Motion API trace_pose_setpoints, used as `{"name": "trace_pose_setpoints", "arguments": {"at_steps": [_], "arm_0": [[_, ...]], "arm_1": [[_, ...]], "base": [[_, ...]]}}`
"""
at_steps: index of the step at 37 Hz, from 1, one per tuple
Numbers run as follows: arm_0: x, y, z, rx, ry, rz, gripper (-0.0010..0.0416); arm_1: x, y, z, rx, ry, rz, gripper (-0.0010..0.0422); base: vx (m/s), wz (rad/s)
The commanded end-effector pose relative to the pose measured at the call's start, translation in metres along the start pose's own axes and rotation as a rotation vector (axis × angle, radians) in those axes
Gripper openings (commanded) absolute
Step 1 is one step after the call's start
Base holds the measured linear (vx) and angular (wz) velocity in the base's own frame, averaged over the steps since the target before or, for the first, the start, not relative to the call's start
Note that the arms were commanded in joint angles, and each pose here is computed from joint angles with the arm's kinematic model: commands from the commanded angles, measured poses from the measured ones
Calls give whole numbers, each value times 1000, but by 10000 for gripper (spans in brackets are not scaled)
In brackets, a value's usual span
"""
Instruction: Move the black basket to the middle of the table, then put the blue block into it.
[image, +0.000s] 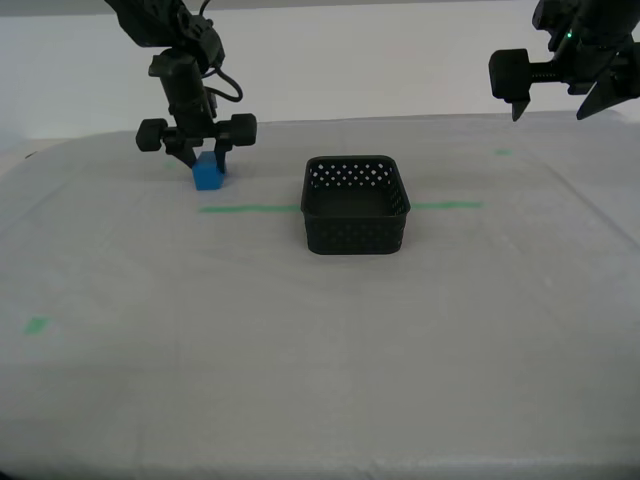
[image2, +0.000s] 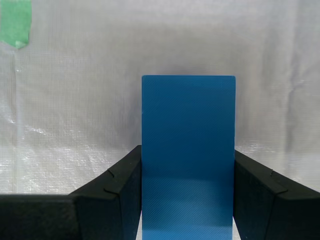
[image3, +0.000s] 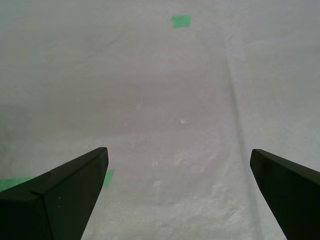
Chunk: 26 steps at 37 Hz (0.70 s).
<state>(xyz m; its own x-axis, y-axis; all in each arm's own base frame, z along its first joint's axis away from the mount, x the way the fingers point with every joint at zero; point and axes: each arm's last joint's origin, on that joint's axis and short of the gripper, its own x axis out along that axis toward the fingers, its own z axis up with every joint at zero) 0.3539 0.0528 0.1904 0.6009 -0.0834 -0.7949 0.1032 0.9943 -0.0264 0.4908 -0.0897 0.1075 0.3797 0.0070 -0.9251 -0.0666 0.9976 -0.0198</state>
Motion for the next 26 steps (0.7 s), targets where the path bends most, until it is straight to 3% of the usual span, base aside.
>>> {"name": "trace_pose_setpoints", "arguments": {"at_steps": [1, 18, 26], "arm_0": [[0, 0, 0, 0, -2, -1, 399], [0, 0, 0, 0, -1, -1, 399], [0, 0, 0, 0, -2, -1, 398]], "arm_1": [[-9, -1, 1, -13, 4, -6, 4], [-63, -1, 6, -67, 4, -7, 0], [-90, -11, 4, -47, 3, -6, 0]], "base": [[0, 0], [0, 0], [0, 0]]}}
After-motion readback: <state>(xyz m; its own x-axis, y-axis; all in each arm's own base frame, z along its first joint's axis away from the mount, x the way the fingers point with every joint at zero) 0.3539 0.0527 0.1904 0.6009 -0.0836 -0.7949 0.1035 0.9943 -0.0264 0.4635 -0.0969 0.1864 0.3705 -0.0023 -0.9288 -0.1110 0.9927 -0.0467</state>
